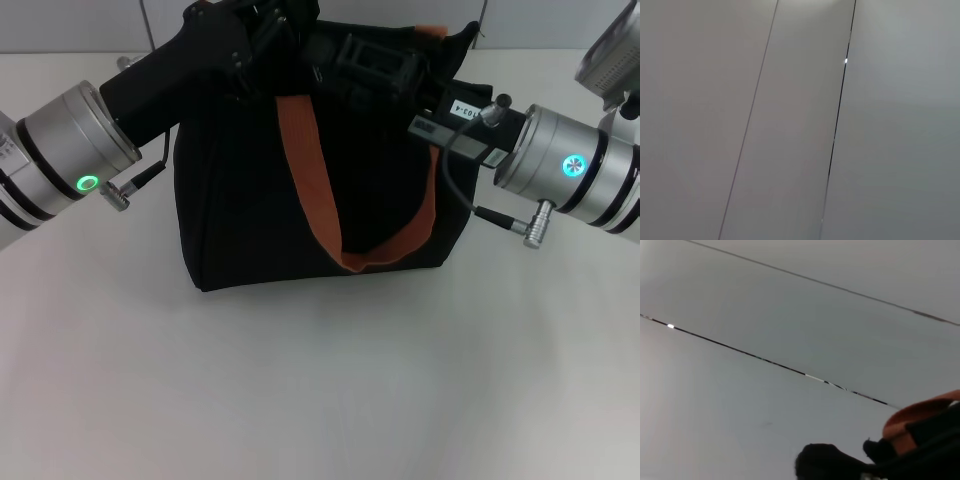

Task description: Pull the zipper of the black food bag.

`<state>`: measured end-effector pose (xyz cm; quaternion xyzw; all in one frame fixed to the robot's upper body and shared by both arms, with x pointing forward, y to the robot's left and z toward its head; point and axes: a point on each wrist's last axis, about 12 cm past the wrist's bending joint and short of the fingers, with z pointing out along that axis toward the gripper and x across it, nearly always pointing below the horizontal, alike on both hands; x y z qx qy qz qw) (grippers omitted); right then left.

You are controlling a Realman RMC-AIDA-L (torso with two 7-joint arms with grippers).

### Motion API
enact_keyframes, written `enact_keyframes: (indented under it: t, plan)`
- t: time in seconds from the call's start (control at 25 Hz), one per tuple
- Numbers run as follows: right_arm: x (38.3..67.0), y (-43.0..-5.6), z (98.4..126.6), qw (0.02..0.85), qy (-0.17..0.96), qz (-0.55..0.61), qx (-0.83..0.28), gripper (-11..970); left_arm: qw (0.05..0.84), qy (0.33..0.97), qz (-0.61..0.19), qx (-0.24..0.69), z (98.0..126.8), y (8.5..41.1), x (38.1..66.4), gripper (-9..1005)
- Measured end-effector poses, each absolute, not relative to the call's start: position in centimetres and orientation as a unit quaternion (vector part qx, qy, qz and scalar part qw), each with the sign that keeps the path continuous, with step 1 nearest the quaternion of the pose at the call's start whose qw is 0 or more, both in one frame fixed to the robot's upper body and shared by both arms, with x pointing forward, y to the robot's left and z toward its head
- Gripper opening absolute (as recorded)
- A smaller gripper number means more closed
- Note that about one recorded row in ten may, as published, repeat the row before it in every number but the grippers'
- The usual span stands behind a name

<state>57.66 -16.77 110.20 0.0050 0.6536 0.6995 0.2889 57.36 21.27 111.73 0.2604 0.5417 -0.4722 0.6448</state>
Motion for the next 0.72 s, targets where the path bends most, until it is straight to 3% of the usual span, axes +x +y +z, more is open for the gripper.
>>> enact_keyframes:
  t: [0.72]
  plan:
    - [57.92, -16.53, 110.09, 0.3, 0.658, 0.69, 0.004, 492, 0.647, 0.542, -0.47, 0.258, 111.75, 21.32, 57.41, 93]
